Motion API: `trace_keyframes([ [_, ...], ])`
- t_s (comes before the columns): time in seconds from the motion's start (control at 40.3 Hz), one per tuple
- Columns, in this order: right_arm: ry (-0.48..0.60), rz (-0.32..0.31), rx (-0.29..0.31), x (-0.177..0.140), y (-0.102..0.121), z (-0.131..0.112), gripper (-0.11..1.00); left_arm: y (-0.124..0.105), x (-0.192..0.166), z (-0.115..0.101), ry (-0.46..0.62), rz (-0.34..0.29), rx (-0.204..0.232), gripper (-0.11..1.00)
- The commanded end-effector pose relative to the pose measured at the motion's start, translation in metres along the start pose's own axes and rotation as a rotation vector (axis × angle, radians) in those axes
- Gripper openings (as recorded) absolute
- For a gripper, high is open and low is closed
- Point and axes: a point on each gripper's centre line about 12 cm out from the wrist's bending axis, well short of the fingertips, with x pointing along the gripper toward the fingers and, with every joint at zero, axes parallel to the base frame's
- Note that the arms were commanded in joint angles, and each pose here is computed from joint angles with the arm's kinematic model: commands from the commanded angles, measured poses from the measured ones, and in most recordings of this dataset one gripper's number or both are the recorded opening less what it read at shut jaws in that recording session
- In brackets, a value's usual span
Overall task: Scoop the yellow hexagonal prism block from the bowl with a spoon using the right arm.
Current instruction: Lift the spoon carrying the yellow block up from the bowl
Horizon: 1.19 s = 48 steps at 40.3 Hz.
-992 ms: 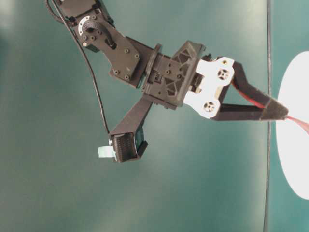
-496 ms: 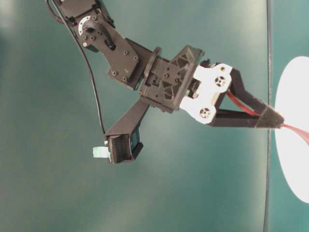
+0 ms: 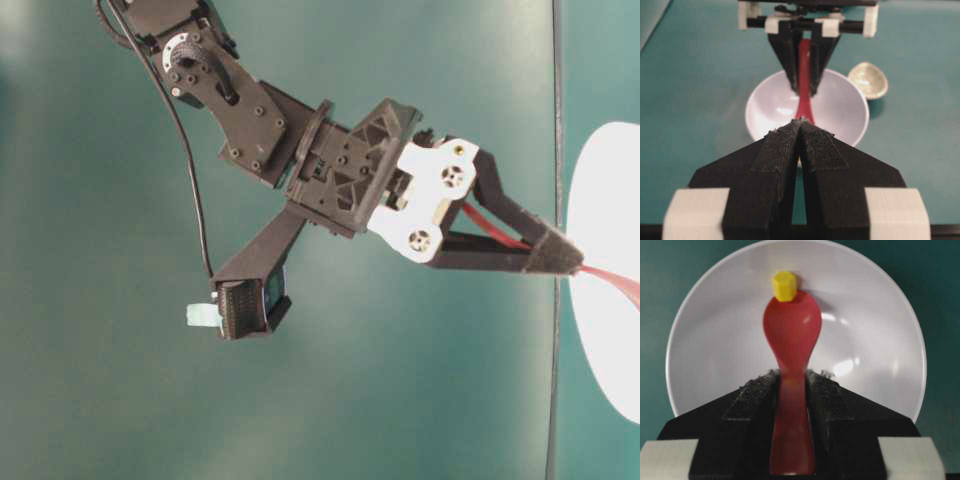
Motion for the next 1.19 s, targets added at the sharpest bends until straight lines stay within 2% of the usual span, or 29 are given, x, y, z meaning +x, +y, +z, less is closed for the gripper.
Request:
trace_keyframes([
  [0.0,-0.048,0.010,0.001,-0.011,0.002,0.008,0.23,0.001,0.000,0.012,-0.029,0.004,0.003,0.01],
  [1.166,-0.187,0.055,0.033,-0.023,0.007,-0.012,0.23,0.001,0.000,0.012,-0.029,0.005,0.002,0.01],
])
